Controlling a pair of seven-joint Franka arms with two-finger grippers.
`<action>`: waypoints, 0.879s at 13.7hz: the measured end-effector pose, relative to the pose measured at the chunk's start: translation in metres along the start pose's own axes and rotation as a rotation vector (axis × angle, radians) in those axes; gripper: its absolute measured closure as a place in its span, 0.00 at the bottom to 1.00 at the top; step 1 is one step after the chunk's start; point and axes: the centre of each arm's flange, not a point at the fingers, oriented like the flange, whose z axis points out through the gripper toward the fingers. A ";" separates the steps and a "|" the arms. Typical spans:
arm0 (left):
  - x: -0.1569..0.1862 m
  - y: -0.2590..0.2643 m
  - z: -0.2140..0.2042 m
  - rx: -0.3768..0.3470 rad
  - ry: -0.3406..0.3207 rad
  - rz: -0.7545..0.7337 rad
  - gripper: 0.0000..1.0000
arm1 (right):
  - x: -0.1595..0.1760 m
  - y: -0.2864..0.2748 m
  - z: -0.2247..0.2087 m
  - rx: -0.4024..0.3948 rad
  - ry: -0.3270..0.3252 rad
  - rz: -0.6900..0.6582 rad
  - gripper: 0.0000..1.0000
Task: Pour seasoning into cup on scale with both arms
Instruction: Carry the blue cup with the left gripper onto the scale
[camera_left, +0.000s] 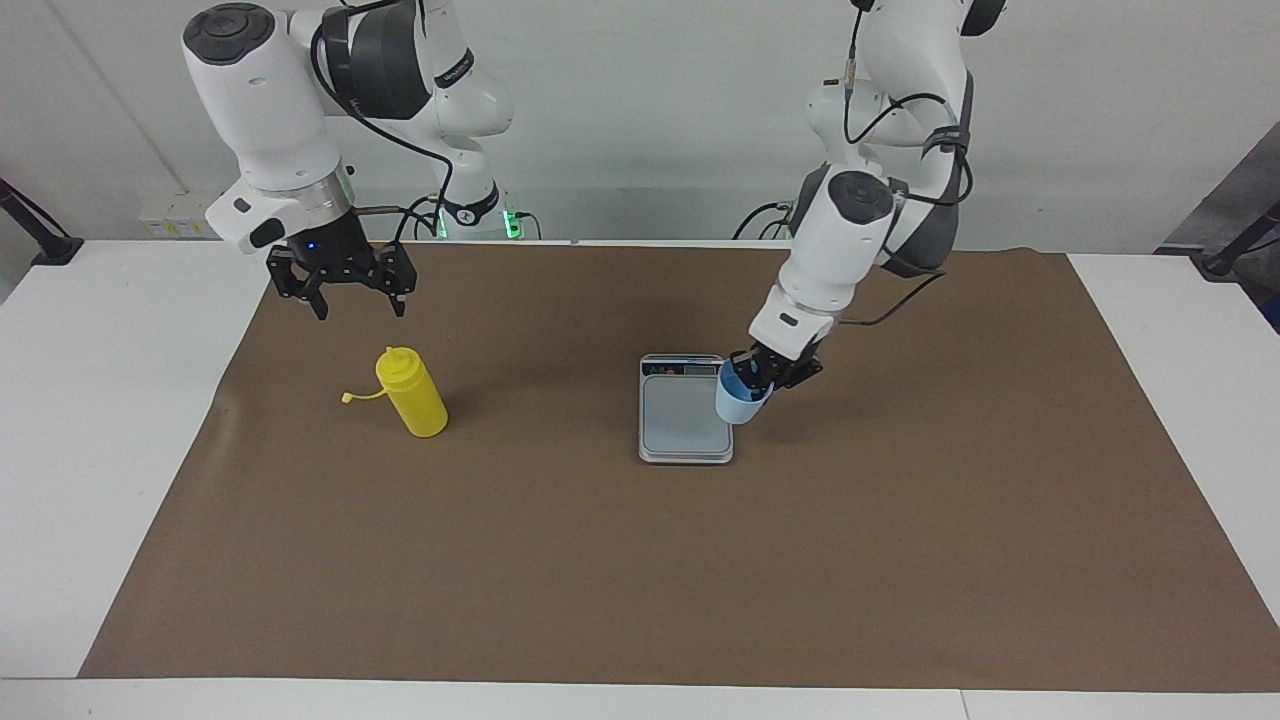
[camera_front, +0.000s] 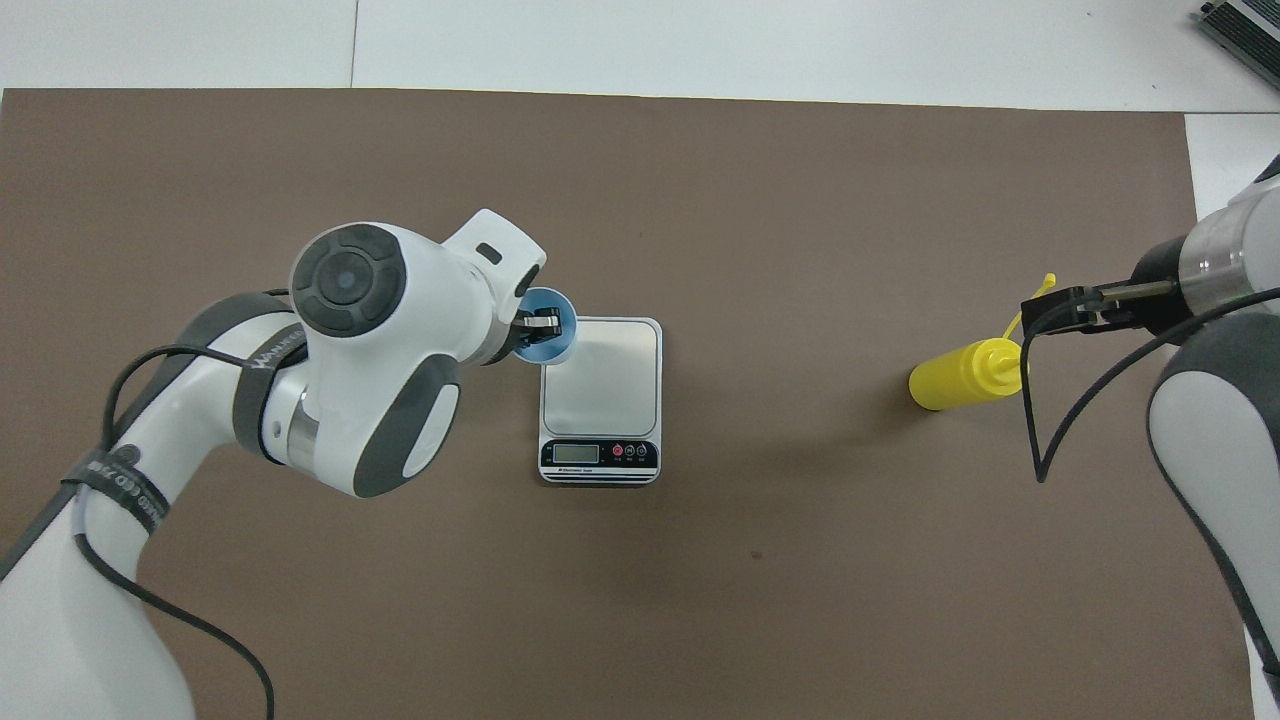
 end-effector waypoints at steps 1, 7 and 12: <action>-0.005 0.012 0.009 0.022 0.006 0.012 0.96 | 0.000 0.000 0.000 0.000 0.000 0.000 0.00; -0.004 0.042 0.030 0.053 0.027 0.054 0.96 | 0.000 0.000 0.000 0.000 0.000 0.000 0.00; -0.006 0.043 0.044 0.063 0.028 0.052 0.96 | 0.000 0.000 0.000 0.000 0.000 0.000 0.00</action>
